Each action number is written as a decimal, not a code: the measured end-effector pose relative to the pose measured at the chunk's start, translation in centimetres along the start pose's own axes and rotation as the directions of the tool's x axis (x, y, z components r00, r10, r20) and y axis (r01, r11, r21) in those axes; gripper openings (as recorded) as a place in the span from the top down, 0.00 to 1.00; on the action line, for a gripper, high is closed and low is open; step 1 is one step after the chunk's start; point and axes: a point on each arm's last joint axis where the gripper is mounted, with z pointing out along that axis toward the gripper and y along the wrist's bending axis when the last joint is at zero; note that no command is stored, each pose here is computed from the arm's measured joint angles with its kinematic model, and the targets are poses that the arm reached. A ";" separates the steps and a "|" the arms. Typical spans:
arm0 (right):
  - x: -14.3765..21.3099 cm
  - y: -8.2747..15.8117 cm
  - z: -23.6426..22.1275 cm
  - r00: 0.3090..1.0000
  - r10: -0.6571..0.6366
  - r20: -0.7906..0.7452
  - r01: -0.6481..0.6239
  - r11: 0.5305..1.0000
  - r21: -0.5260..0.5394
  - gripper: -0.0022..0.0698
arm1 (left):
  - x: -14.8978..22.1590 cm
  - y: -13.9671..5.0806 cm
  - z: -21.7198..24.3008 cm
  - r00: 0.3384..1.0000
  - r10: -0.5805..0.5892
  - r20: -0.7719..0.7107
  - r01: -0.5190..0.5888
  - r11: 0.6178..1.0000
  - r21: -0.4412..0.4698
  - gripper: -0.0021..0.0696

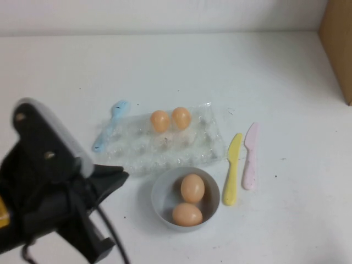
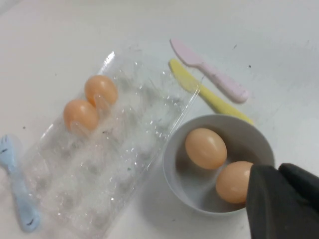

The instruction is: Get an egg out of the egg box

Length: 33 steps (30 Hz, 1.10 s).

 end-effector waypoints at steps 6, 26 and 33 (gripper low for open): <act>0.0 0.0 0.0 1.000 0.000 0.000 0.000 1.000 0.000 0.99 | -0.1 -0.1 -3.3 0.997 0.003 0.079 -0.002 1.000 -0.011 0.97; 0.0 0.0 0.0 1.000 0.000 0.000 0.000 1.000 0.000 0.99 | 3.0 0.6 -5.1 0.986 0.040 0.160 -0.012 0.985 -0.173 0.97; 0.0 0.0 0.0 1.000 0.000 0.000 0.000 1.000 0.000 0.99 | 8.5 0.8 -6.8 0.950 0.015 0.311 0.100 0.931 -0.351 0.97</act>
